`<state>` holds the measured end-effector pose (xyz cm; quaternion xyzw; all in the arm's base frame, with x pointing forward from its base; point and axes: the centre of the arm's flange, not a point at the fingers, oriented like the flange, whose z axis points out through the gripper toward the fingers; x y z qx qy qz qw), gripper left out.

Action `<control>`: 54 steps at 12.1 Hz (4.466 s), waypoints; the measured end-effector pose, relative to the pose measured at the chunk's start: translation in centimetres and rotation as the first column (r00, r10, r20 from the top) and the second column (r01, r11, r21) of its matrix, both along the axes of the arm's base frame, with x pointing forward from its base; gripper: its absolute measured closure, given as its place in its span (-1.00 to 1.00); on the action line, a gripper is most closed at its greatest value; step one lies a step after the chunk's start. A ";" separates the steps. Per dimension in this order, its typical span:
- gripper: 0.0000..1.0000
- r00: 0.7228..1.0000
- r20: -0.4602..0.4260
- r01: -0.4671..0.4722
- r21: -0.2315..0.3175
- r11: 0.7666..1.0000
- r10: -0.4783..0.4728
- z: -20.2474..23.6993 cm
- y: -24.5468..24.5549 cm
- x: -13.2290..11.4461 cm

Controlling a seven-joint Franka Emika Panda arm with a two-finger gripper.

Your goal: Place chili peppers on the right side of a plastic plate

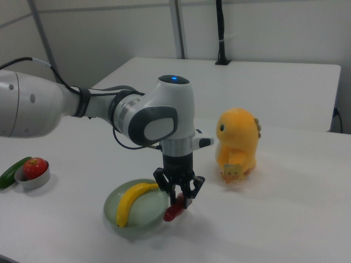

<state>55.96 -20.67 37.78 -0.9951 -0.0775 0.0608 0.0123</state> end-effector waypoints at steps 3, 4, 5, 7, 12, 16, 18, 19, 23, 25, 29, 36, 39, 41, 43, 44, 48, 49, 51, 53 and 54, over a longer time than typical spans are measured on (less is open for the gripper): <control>0.27 0.999 -0.034 -0.018 0.018 1.000 0.019 -1.5 0.2 -1.0; 0.27 0.998 -0.052 -0.018 0.026 1.000 0.019 -2.4 0.3 -1.5; 0.27 0.998 -0.063 -0.017 0.030 0.999 0.019 -2.9 0.4 -1.8; 0.27 0.998 -0.067 -0.016 0.033 0.999 0.018 -3.1 0.4 -2.0; -0.20 0.997 -0.071 -0.015 0.036 0.999 0.018 -3.2 0.5 -2.2; -0.51 0.999 -0.051 -0.009 0.037 0.999 0.011 -1.7 0.1 -2.4; -0.69 1.000 0.014 0.004 0.031 1.000 -0.005 1.9 -0.1 -1.9; -0.96 0.998 0.058 0.029 0.027 0.999 -0.031 4.3 -0.2 -1.6; -1.00 0.946 0.191 0.259 0.038 0.965 -0.261 14.3 1.4 -0.4; -1.00 0.902 0.219 0.367 0.065 0.928 -0.372 19.0 3.9 0.0; -1.00 0.869 0.237 0.422 0.101 0.901 -0.434 24.9 9.4 0.1; -1.00 0.902 0.181 0.376 0.120 0.919 -0.393 29.8 20.0 -1.8; -1.00 0.927 0.176 0.313 0.116 0.943 -0.330 30.2 24.6 -2.2; -1.00 0.940 0.159 0.288 0.108 0.952 -0.302 30.0 26.1 -2.6; -1.00 0.956 0.145 0.242 0.100 0.965 -0.255 29.6 27.4 -2.8; -1.00 0.965 0.141 0.207 0.097 0.974 -0.219 29.2 27.9 -2.9; -1.00 0.985 0.128 0.105 0.087 0.991 -0.115 27.9 27.9 -2.8; -1.00 0.985 0.134 0.098 0.072 0.993 -0.107 27.9 27.7 -2.7; -1.00 0.981 0.173 0.082 0.046 0.996 -0.088 27.9 27.3 -2.3; -1.00 0.970 0.223 0.083 0.050 0.995 -0.092 28.1 26.7 -1.6; -1.00 0.966 0.239 0.087 0.053 0.995 -0.097 28.1 26.3 -1.4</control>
